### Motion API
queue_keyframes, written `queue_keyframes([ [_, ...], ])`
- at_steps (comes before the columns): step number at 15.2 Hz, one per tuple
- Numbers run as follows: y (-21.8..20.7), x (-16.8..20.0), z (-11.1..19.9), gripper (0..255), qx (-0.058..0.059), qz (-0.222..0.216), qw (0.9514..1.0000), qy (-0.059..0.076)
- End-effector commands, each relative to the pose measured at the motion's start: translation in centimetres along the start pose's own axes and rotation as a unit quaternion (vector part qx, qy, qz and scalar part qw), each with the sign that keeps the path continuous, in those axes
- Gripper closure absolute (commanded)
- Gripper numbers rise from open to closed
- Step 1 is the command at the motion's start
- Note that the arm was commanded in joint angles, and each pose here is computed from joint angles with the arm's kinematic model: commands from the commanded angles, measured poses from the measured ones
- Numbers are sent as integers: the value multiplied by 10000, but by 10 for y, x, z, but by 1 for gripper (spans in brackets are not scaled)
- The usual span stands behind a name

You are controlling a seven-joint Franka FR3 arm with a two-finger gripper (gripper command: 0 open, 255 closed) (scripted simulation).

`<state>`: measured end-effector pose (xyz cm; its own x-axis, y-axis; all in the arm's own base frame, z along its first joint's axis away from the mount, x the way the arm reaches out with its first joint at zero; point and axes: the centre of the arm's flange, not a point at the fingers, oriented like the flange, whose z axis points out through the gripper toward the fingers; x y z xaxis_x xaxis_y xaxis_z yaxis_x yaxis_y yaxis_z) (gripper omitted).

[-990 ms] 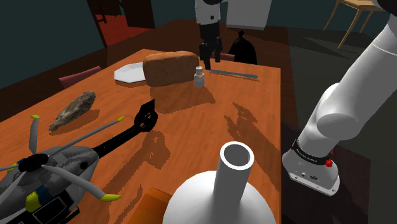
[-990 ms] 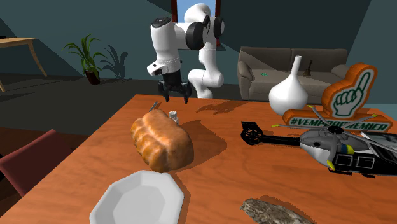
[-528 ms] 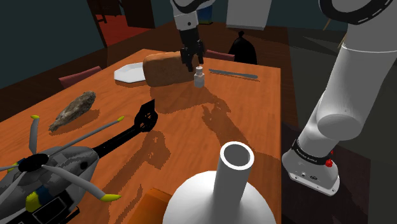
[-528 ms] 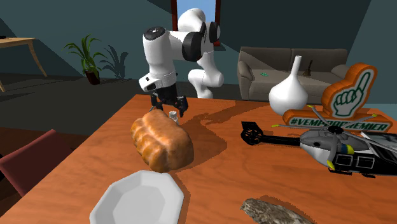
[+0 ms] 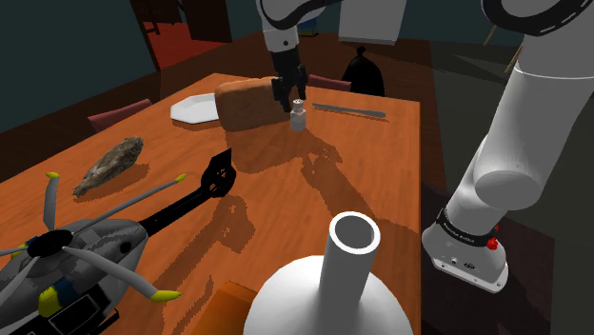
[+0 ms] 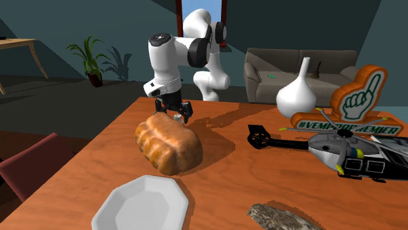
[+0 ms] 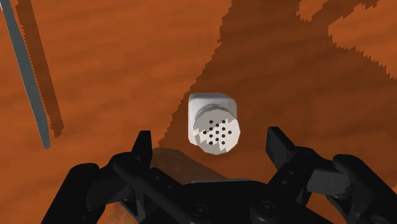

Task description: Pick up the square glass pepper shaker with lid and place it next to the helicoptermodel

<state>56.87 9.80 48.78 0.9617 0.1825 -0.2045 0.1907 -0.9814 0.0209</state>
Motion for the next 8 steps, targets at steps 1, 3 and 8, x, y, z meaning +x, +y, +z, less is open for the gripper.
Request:
queue_keyframes([
  [1, -3, 9, 22, 0, 35, -45, 10000, -67],
  [3, -3, 9, 22, 0, 35, -45, 10000, -67],
  [8, -1, 9, 25, 255, 37, -45, 10000, -68],
])
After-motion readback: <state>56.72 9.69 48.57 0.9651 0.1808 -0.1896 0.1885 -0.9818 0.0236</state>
